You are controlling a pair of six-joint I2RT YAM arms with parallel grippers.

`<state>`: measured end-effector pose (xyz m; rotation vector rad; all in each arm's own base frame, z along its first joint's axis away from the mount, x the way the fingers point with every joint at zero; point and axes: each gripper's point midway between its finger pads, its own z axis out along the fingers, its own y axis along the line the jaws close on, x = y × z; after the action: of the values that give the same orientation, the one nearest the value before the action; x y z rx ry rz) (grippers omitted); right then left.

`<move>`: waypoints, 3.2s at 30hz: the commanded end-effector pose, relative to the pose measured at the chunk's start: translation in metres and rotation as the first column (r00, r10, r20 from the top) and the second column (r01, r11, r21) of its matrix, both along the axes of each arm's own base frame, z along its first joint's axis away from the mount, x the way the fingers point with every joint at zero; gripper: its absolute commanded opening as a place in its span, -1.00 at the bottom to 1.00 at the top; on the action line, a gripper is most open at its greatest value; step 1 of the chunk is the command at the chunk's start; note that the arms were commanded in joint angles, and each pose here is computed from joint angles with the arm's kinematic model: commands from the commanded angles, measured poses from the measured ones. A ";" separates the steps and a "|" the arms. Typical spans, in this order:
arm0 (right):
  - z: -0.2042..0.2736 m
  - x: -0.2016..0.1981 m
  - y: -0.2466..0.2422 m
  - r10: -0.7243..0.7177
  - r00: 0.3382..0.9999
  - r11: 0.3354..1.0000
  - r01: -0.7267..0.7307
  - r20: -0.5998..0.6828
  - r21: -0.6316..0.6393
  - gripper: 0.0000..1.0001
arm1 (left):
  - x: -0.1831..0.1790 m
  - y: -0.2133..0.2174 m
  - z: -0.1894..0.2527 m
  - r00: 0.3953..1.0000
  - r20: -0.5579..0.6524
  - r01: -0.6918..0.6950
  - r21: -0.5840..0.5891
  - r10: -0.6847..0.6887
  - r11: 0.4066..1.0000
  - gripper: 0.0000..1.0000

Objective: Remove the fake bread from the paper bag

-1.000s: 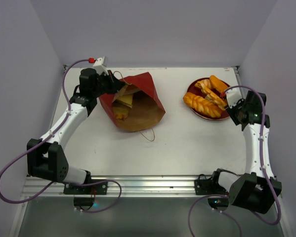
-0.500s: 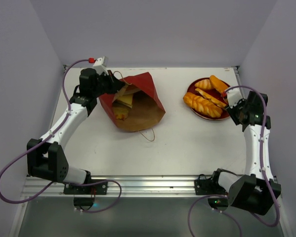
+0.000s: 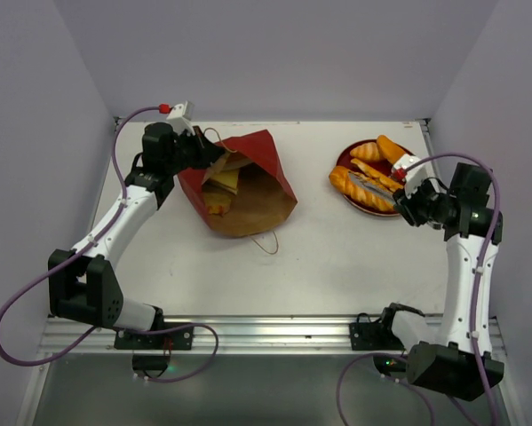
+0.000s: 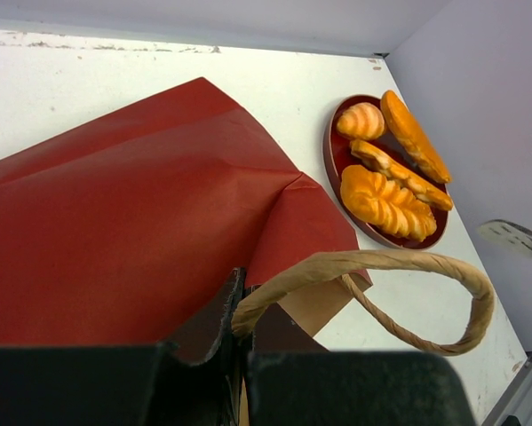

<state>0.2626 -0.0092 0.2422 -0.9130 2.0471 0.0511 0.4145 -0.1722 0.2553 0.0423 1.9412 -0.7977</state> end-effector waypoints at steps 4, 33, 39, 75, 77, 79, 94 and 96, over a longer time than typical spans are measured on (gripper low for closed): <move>0.040 -0.043 0.113 0.386 0.921 0.898 -0.388 0.051 0.208 -0.40 | 0.003 -0.002 0.014 0.999 0.034 0.008 -0.038 -0.007 0.999 -1.00; -0.045 0.018 0.325 0.559 0.818 0.812 -0.509 0.133 -0.285 -0.35 | -0.024 -0.003 -0.021 0.996 -0.051 0.067 -0.004 -0.067 0.998 -1.00; -0.023 -0.028 0.318 0.687 0.718 0.723 -0.662 0.107 -0.199 -0.38 | -0.024 0.000 -0.022 0.997 -0.050 0.060 0.023 -0.058 0.998 -1.00; -0.076 0.036 0.342 0.555 0.819 0.768 -0.435 0.148 -0.471 -0.02 | -0.032 -0.004 -0.018 0.995 -0.037 0.093 0.002 -0.093 0.996 -1.00; -0.080 0.036 0.343 0.555 0.819 0.763 -0.433 0.143 -0.480 -0.01 | -0.032 -0.004 -0.018 0.995 -0.036 0.093 0.000 -0.093 0.996 -1.00; -0.081 0.037 0.345 0.558 0.817 0.760 -0.432 0.146 -0.485 -0.01 | -0.032 -0.004 -0.018 0.995 -0.036 0.093 0.000 -0.093 0.996 -1.00; -0.090 0.038 0.367 0.579 0.798 0.736 -0.424 0.166 -0.528 0.00 | -0.032 -0.007 -0.016 0.994 -0.036 0.102 -0.015 -0.102 0.995 -1.00; -0.087 0.041 0.370 0.573 0.799 0.741 -0.410 0.181 -0.532 -0.01 | -0.032 -0.007 -0.016 0.994 -0.034 0.103 -0.016 -0.104 0.995 -1.00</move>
<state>0.2904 0.3433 0.1285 -1.7330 1.5136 -0.2881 0.3888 -0.1783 0.2321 0.1055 1.9964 -0.8609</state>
